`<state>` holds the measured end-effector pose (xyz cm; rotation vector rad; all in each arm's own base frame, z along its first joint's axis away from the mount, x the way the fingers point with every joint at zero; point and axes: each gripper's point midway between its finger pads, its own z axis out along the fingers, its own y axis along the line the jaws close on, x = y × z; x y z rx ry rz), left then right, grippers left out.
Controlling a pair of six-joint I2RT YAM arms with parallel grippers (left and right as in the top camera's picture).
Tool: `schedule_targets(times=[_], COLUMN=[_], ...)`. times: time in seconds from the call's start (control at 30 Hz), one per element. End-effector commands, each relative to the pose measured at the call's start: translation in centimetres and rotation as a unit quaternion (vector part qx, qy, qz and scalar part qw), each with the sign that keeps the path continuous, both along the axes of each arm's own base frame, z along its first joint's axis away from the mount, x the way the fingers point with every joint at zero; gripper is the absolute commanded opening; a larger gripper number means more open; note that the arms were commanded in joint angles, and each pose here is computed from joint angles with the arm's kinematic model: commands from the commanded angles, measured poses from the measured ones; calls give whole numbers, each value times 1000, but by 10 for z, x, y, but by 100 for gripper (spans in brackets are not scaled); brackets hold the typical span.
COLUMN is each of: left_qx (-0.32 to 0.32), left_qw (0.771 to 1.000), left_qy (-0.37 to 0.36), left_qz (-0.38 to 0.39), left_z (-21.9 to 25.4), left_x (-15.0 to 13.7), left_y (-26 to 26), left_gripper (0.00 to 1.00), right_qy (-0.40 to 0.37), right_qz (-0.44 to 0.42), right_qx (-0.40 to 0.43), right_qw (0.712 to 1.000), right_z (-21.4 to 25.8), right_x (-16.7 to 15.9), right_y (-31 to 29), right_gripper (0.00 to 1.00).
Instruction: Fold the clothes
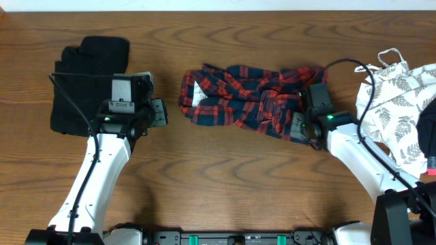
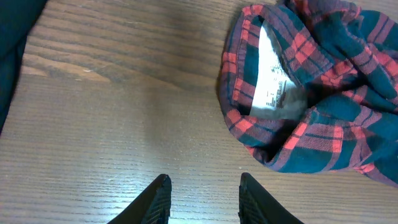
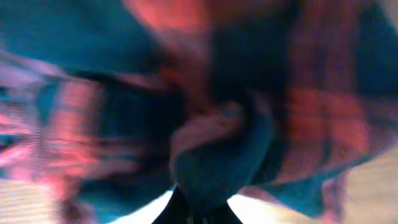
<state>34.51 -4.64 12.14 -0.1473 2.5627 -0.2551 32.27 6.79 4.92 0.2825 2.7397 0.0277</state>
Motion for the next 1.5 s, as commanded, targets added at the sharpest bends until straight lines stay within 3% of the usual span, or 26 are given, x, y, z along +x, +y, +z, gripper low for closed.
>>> schedule_targets(times=[0.0, 0.2, 0.4, 0.5, 0.63, 0.73, 0.97, 1.13, 1.3, 1.47], left_qx=[-8, -8, -8, -8, -8, -8, -8, -8, -8, -8], left_qw=[1000, 1000, 1000, 1000, 1000, 1000, 1000, 1000, 1000, 1000], left_qy=[-3, -3, -3, -3, -3, -3, -3, -3, -3, -3], left_qz=[4, 4, 4, 4, 4, 4, 4, 4, 4, 4], left_z=[5, 5, 5, 5, 5, 5, 5, 5, 5, 5], left_x=[4, 4, 4, 4, 4, 4, 4, 4, 4, 4], left_y=[-1, -1, -1, -1, -1, -1, -1, -1, -1, -1], left_gripper=[36, 37, 37, 37, 37, 36, 37, 37, 36, 37], right_qy=[-45, -64, 20, 67, 81, 70, 27, -49, -148, -158], right_qz=[49, 81, 86, 93, 97, 98, 113, 127, 90, 36], right_qx=[25, 25, 12, 16, 21, 24, 31, 41, 26, 10], right_qw=[997, 994, 996, 993, 992, 992, 993, 990, 985, 987], right_z=[20, 15, -42, -72, -79, -71, -27, 30, 91, 96], right_x=[19, 27, 12, 0, -4, 1, 8, 15, 28, 37], right_y=[34, 59, 58, 61, 62, 64, 67, 67, 43, 4], right_gripper=[1, 1, 2, 13, 20, 37, 45, 47, 54, 47])
